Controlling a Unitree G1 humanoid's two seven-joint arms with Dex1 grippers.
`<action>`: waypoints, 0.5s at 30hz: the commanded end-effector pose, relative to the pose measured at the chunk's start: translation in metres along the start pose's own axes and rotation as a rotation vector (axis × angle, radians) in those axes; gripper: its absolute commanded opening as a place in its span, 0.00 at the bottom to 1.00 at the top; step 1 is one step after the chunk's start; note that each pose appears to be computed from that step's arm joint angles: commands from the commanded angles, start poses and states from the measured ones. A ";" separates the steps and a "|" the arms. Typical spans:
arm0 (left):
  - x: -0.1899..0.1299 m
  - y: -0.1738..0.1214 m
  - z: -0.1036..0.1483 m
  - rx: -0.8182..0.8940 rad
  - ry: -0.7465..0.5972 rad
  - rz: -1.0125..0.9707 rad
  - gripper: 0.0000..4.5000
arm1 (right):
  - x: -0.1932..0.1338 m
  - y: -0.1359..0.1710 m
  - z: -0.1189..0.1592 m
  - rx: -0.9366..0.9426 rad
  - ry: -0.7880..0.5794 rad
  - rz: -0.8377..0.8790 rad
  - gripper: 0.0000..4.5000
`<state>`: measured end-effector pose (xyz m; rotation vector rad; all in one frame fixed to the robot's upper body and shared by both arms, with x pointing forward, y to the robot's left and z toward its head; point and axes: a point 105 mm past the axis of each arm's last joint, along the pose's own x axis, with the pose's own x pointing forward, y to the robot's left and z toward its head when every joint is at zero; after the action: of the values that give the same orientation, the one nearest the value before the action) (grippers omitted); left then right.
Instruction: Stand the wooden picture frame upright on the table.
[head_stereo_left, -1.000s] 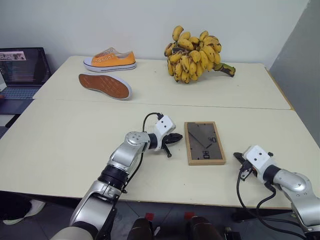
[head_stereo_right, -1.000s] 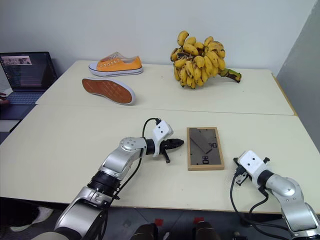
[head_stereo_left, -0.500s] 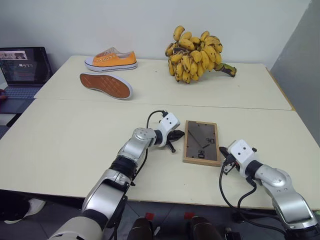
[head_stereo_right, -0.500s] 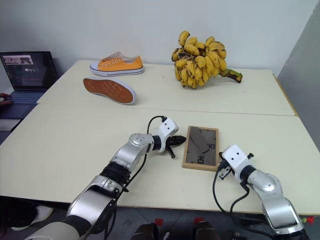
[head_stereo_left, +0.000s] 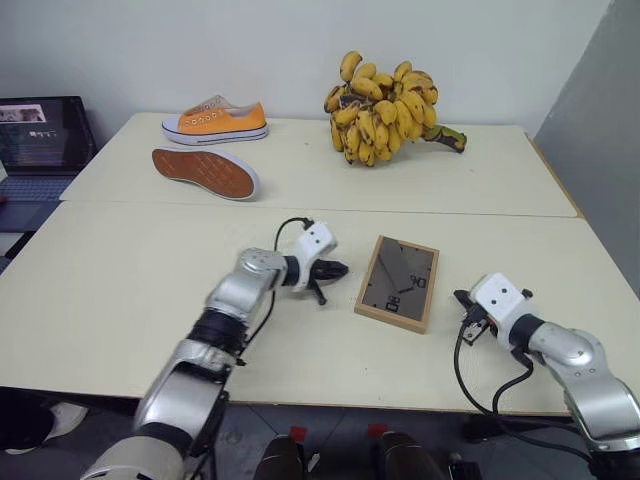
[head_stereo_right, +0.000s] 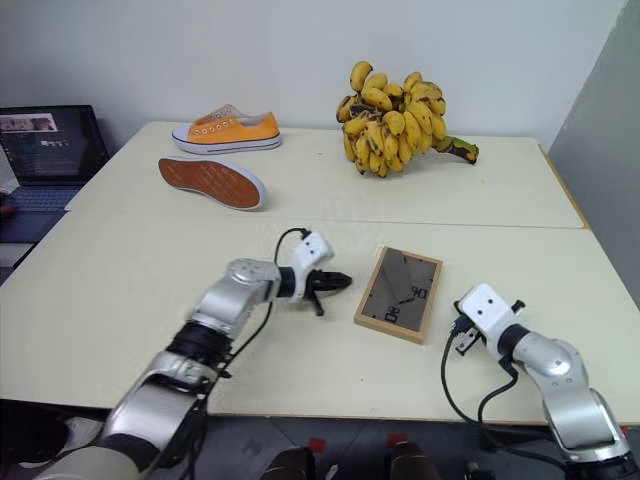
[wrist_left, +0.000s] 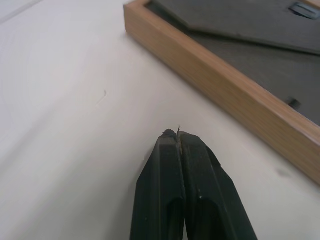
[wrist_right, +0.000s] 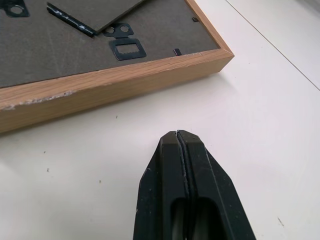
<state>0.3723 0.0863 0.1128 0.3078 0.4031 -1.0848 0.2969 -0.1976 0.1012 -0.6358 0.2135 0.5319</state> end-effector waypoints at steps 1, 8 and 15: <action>-0.027 -0.004 0.029 -0.135 -0.034 -0.068 0.11 | -0.003 -0.010 0.004 -0.038 -0.027 -0.009 0.00; -0.030 -0.018 0.034 -0.429 -0.032 -0.169 0.46 | 0.001 -0.005 0.001 -0.038 -0.032 -0.006 0.00; -0.028 -0.032 0.030 -0.520 0.005 -0.225 0.79 | 0.000 -0.004 -0.001 -0.056 -0.030 -0.002 0.00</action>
<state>0.3395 0.0836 0.1398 -0.2170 0.7493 -1.1326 0.2982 -0.2019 0.0935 -0.6509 0.2134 0.5494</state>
